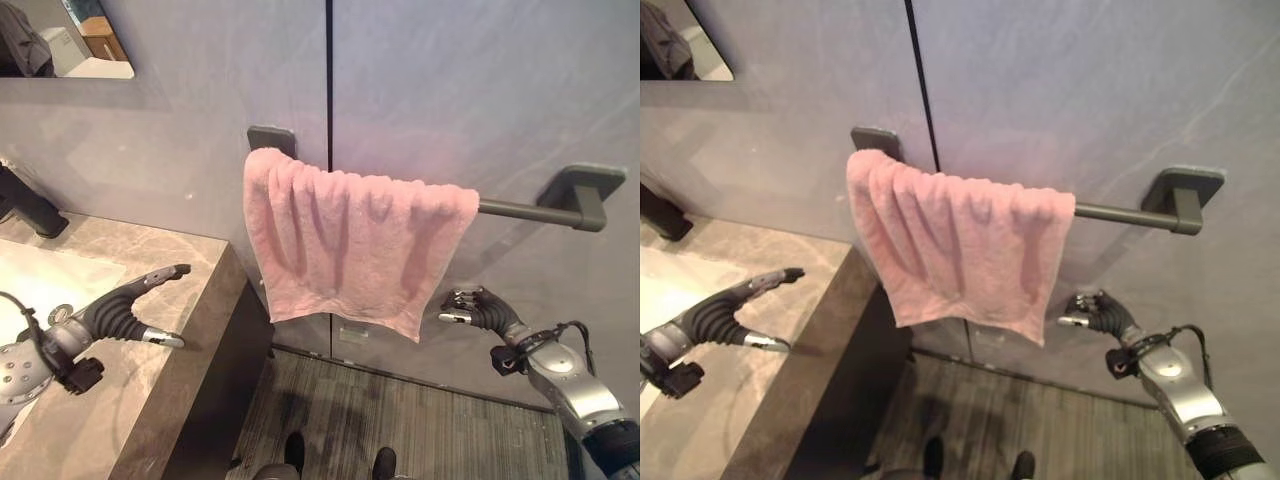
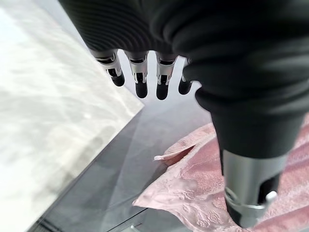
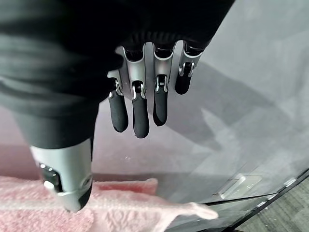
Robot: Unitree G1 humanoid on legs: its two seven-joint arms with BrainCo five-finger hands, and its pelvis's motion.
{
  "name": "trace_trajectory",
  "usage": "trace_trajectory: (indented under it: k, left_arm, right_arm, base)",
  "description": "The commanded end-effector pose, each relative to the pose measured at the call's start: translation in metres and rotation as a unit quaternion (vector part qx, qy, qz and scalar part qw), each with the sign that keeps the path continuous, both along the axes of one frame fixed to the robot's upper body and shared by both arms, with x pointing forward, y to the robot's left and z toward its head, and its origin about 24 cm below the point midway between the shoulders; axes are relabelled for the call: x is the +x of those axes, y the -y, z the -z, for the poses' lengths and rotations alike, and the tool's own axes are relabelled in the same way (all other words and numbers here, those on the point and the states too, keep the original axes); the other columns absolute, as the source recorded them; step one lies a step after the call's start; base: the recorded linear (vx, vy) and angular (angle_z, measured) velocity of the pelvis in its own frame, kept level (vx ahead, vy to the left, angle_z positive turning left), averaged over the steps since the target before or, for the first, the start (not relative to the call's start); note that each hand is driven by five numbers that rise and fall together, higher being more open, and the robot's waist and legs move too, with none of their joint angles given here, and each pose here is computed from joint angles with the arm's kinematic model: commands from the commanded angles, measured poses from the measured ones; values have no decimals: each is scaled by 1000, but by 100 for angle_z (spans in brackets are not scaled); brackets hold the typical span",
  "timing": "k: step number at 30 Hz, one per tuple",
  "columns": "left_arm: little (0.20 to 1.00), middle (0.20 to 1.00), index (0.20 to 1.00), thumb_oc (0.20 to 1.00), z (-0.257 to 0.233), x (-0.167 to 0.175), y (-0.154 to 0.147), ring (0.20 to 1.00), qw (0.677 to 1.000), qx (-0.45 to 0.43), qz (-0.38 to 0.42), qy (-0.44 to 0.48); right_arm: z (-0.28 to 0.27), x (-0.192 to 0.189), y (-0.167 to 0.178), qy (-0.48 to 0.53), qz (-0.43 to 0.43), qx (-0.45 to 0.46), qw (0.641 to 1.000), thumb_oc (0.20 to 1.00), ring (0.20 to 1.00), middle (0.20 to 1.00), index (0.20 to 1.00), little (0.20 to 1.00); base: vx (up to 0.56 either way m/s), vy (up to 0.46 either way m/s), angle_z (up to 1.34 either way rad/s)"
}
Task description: Put brush and paste in cup on sink, flatten towel.
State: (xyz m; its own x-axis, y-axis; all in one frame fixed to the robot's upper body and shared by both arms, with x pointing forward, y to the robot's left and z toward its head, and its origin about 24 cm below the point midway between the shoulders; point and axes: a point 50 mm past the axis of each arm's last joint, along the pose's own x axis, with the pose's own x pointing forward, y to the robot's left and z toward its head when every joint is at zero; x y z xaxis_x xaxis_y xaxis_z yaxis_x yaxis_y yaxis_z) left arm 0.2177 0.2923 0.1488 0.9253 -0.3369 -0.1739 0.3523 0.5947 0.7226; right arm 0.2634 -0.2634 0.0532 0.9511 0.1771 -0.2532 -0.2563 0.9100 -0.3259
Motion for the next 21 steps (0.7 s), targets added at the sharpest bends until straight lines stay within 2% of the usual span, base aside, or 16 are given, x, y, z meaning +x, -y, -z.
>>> trace_trajectory:
  k: [1, 6, 7, 11, 15, 16, 17, 18, 19, 20, 21]
  left_arm:
    - [1000, 1000, 1000, 1000, -18, 23, 4, 1000, 997, 5, 1, 71]
    - [1000, 1000, 1000, 1000, -17, 42, 15, 1000, 996, 3, 9, 89]
    - [1000, 1000, 1000, 1000, -22, 46, 17, 1000, 995, 12, 14, 99]
    - [1000, 1000, 1000, 1000, -25, 53, 19, 1000, 994, 11, 11, 111]
    - [1000, 1000, 1000, 1000, -20, 63, 22, 1000, 992, -30, -13, 124]
    - [598, 598, 598, 598, -13, 64, 23, 598, 992, -48, -18, 112]
    - [567, 567, 567, 567, -10, 65, 26, 567, 993, -58, -15, 103]
    - [595, 595, 595, 595, -7, 66, 34, 595, 993, -64, -7, 102]
    - [718, 718, 718, 718, -7, 66, 34, 718, 993, -64, -8, 102]
    - [667, 667, 667, 667, -6, 67, 37, 667, 992, -69, -7, 105]
    - [570, 570, 570, 570, -5, 66, 38, 570, 992, -72, -7, 106]
  right_arm:
    - [-63, 33, -42, 138, -71, 47, 987, 1000, 1000, 1000, 1000, 1000]
    - [-70, 39, -53, 136, -91, 83, 983, 1000, 1000, 1000, 1000, 1000]
    - [-77, 41, -63, 133, -125, 91, 979, 1000, 1000, 1000, 1000, 1000]
    - [-83, 48, -74, 123, -151, 90, 977, 1000, 1000, 1000, 1000, 1000]
    - [-95, 55, -100, 135, -190, 89, 968, 1000, 1000, 1000, 1000, 1000]
    - [-95, 56, -105, 132, -193, 95, 967, 1000, 1000, 1000, 1000, 1000]
    - [-91, 58, -111, 125, -194, 102, 968, 940, 940, 940, 940, 940]
    - [-90, 60, -122, 122, -198, 121, 965, 429, 429, 429, 429, 429]
    - [-90, 60, -122, 122, -198, 121, 965, 200, 200, 200, 200, 200]
    - [-90, 61, -131, 120, -203, 132, 963, 200, 200, 200, 200, 200]
    - [-90, 61, -138, 119, -208, 140, 961, 200, 200, 200, 200, 200]
  base:
    - [-9, 68, -25]
    - [-10, 76, -29]
    - [-14, 59, -18]
    - [-9, 47, -30]
    - [19, 21, -22]
    - [29, 13, -17]
    - [40, 18, -14]
    - [35, 14, -7]
    - [31, 16, -6]
    - [14, 7, -8]
    - [17, 10, -10]
